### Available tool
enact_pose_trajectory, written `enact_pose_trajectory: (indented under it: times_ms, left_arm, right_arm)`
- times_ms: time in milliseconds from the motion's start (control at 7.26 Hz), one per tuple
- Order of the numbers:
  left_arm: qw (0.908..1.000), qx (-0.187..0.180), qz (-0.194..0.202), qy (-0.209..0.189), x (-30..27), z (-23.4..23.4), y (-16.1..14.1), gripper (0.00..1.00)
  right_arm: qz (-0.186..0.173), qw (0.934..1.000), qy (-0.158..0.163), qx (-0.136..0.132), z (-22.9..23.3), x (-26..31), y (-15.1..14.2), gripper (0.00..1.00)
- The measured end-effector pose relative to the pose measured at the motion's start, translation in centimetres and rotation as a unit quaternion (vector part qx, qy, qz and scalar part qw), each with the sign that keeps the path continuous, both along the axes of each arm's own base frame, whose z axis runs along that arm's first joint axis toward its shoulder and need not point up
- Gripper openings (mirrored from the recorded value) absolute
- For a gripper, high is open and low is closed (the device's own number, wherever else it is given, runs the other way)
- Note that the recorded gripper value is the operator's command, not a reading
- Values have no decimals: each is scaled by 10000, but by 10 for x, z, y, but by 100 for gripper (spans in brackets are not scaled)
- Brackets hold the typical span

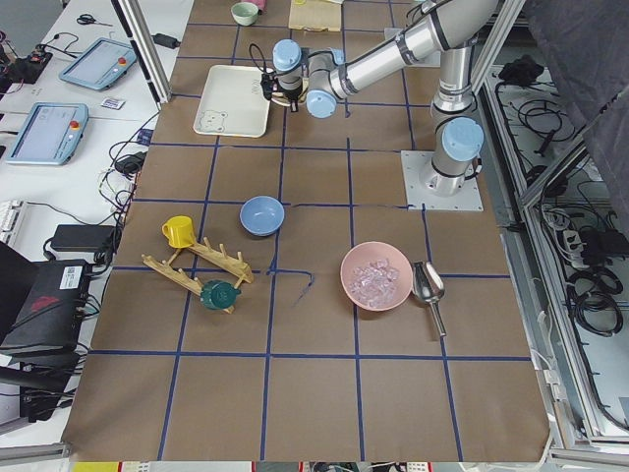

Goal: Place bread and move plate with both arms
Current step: 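Slide the plate with the left gripper onto the bear tray, then release the plate and raise the left gripper away from the tray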

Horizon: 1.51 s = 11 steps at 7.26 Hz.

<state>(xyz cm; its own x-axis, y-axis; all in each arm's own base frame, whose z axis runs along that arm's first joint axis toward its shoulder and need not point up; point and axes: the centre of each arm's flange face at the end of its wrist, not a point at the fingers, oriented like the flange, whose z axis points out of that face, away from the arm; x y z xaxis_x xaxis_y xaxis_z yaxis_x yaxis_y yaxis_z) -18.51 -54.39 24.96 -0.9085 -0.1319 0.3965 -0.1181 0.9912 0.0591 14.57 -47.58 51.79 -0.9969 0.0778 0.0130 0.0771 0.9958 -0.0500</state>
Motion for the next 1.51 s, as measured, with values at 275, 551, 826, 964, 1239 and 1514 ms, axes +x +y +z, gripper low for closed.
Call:
enact_pose_trajectory:
  times_ms: [275, 551, 826, 964, 1239, 1514]
  left_arm:
    - [10000, -49, 49, 23, 5, 3, -57, 0]
    - [9999, -98, 83, 20, 5, -7, -115, 0]
    - [9999, -103, 101, -13, 5, -21, -158, 0]
    - [9999, -38, 104, -23, 5, -36, -168, 0]
    - [9999, 128, 96, -21, 4, -59, -170, 99]
    - [9998, 151, 104, -33, 5, -59, -169, 100]
  right_arm:
    - [32, 10000, 33, -4, -1, -1, 0, 100]
    - [51, 10000, 34, 0, -1, 0, 0, 100]
    - [56, 10000, 36, -20, -1, 0, -1, 100]
    - [61, 10000, 41, -29, 0, 0, -1, 100]
    - [54, 10000, 9, -29, -1, 0, -1, 100]
    - [36, 10000, -10, -30, -1, 1, -1, 100]
